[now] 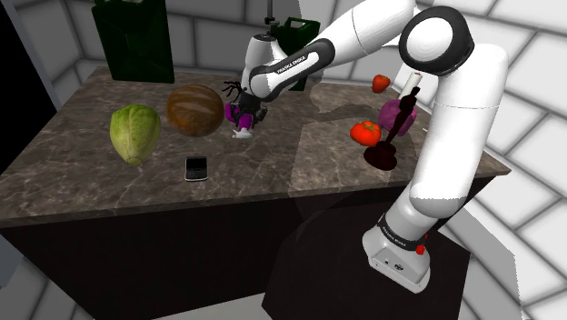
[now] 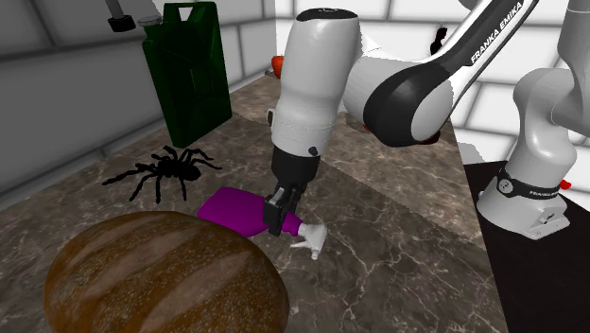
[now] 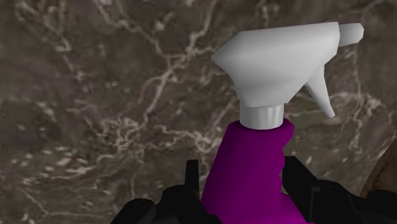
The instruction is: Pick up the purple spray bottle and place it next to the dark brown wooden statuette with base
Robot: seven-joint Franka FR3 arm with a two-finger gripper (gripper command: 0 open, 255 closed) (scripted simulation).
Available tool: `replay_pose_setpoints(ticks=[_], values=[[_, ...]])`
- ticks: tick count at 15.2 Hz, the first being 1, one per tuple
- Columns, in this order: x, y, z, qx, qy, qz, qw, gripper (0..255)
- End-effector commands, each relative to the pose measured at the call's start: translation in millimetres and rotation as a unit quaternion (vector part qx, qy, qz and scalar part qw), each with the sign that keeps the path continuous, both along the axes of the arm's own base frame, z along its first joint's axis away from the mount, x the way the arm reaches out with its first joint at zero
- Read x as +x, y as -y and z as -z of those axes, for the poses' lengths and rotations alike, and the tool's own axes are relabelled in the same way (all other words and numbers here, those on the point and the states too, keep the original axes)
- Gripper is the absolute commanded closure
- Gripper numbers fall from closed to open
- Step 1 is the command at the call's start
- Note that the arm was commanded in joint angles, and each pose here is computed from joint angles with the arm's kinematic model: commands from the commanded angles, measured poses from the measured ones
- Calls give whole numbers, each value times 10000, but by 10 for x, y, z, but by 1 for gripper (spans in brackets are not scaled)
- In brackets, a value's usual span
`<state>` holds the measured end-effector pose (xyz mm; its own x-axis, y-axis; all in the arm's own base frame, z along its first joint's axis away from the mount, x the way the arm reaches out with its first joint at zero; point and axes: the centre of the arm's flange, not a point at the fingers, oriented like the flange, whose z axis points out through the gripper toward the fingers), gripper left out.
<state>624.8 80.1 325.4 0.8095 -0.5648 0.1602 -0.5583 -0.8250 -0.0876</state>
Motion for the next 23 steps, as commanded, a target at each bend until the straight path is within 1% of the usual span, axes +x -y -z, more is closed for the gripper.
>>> replay_pose_setpoints(ticks=[1, 7, 23], values=[[-3, 0, 13, 0, -12, -1, 10000, 255], [-4, -2, 12, 0, -11, -1, 10000, 255], [-4, -2, -832, 0, -11, -1, 10000, 255]])
